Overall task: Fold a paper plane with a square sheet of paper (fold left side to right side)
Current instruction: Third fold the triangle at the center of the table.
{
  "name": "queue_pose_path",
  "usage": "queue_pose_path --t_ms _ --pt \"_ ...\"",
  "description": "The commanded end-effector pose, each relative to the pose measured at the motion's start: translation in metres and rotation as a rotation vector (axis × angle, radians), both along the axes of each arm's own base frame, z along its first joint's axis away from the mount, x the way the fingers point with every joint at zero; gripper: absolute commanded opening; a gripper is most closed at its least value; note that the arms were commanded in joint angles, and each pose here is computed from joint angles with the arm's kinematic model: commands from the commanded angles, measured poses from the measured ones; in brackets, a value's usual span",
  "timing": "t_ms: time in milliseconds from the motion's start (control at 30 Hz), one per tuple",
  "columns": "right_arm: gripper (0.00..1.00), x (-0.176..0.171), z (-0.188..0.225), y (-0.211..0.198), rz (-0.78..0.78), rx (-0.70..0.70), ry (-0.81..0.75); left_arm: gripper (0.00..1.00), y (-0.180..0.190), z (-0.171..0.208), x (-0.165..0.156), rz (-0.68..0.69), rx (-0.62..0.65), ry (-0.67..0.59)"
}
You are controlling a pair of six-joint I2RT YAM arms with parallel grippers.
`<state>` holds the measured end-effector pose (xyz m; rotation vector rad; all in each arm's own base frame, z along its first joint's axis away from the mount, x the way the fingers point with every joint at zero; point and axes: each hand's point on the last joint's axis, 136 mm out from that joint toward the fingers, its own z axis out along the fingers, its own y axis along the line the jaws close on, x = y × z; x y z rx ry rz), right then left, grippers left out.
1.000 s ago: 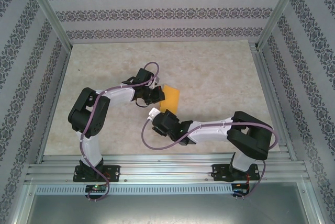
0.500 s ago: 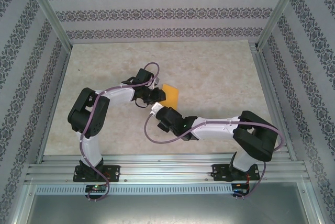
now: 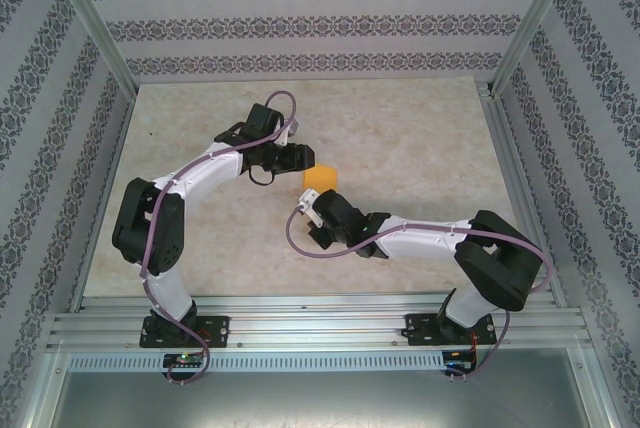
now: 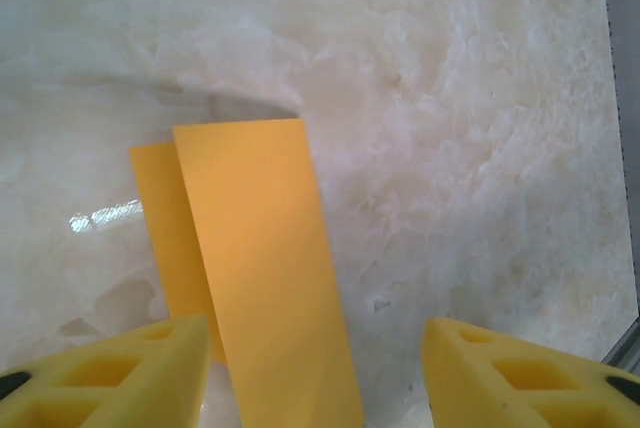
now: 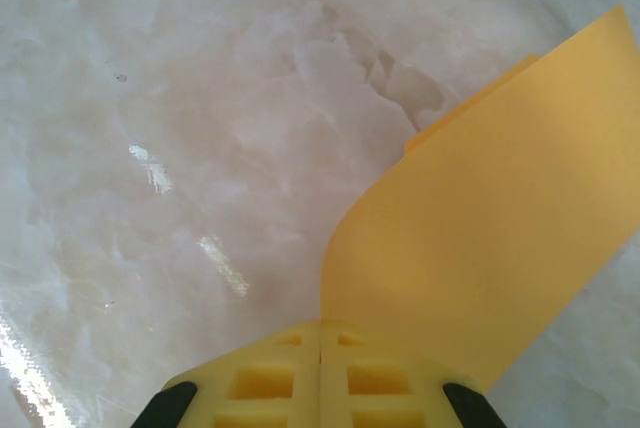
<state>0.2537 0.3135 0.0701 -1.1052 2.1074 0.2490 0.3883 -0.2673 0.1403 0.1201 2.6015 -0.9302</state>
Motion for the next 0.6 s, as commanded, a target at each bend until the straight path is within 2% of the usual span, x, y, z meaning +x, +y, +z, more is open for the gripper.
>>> queue_pose_path --t_ms 0,200,333,567 --pt "0.00 -0.004 0.000 0.001 0.002 0.040 0.036 0.51 -0.019 0.007 0.005 -0.078 -0.073 -0.011" --pt "0.00 -0.001 -0.002 -0.003 -0.016 0.057 0.052 0.42 -0.048 -0.030 0.020 -0.144 -0.080 0.064" --pt "0.00 0.001 -0.004 -0.003 -0.023 0.073 0.075 0.40 -0.054 -0.056 0.029 -0.157 -0.052 0.106" --pt "0.00 0.004 -0.006 -0.003 -0.040 0.138 0.166 0.37 -0.053 -0.095 0.026 -0.181 0.004 0.167"
